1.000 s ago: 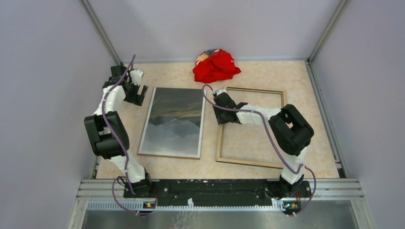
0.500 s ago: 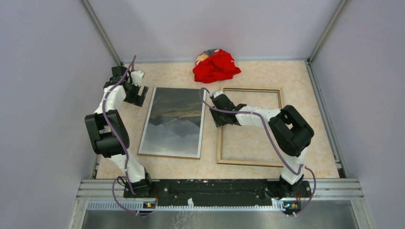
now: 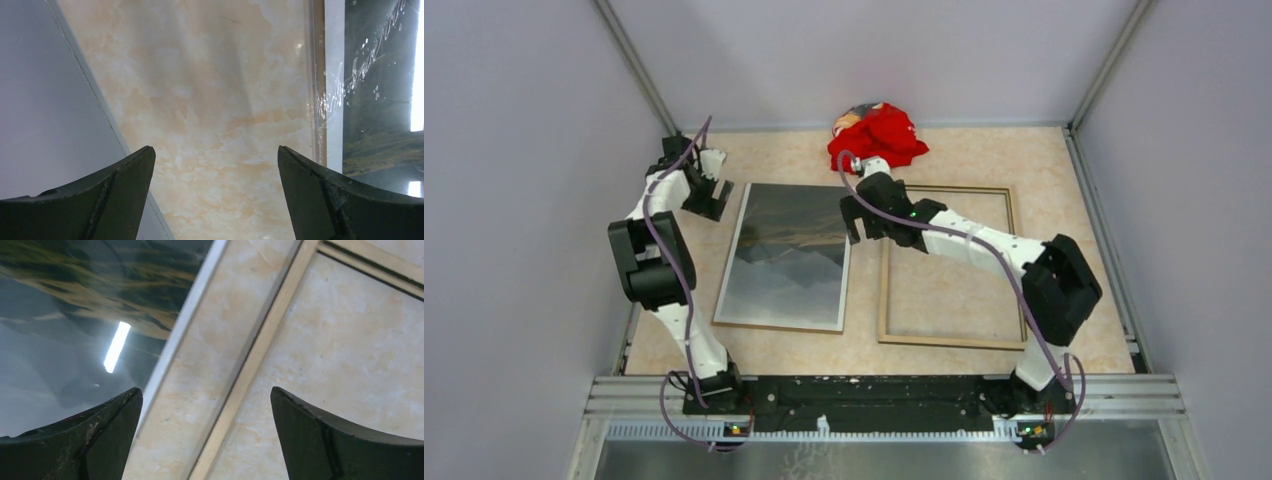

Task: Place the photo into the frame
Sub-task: Pick up the photo frame item at the center of the board.

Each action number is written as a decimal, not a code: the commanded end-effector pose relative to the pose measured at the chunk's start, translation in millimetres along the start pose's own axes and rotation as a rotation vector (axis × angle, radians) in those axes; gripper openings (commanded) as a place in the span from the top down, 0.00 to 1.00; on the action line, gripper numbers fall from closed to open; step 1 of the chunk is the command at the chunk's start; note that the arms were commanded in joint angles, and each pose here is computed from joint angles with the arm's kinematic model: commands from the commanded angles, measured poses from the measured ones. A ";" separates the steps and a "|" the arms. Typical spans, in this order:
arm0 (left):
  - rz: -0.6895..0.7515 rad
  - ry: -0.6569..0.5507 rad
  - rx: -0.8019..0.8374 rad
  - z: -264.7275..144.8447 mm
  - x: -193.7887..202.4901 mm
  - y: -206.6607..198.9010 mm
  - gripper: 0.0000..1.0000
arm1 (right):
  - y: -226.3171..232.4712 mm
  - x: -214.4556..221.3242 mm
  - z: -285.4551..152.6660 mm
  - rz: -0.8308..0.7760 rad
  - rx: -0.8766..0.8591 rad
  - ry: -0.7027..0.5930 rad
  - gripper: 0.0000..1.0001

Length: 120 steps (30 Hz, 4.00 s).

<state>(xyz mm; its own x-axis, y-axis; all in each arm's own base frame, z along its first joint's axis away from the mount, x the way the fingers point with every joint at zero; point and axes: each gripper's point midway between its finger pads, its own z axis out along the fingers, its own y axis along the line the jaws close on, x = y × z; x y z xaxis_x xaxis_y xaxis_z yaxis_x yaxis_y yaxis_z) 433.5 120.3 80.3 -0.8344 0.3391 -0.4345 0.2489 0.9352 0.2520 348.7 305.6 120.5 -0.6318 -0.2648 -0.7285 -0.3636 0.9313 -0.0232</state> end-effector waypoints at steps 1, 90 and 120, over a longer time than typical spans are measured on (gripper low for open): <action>-0.014 -0.037 -0.048 -8.7 -19.4 20.6 0.02 | 34.9 -71.3 -37.8 0.138 -0.179 -0.198 0.01; -0.061 0.004 -0.062 40.3 26.4 -83.3 0.08 | 110.0 -47.2 34.5 0.505 -0.517 0.108 0.26; -0.062 -0.017 -0.036 24.8 15.3 -74.1 0.09 | 106.9 -79.6 -5.3 0.760 -0.862 0.018 0.73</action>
<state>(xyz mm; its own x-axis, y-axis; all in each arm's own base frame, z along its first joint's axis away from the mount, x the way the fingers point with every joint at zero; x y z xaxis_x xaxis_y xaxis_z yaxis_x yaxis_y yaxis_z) 432.0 71.6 39.9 -0.8037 0.3003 -0.5137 0.1315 0.9316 0.3390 351.4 424.9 139.4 -0.9280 0.2954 -0.2270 -0.1141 0.3548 0.9279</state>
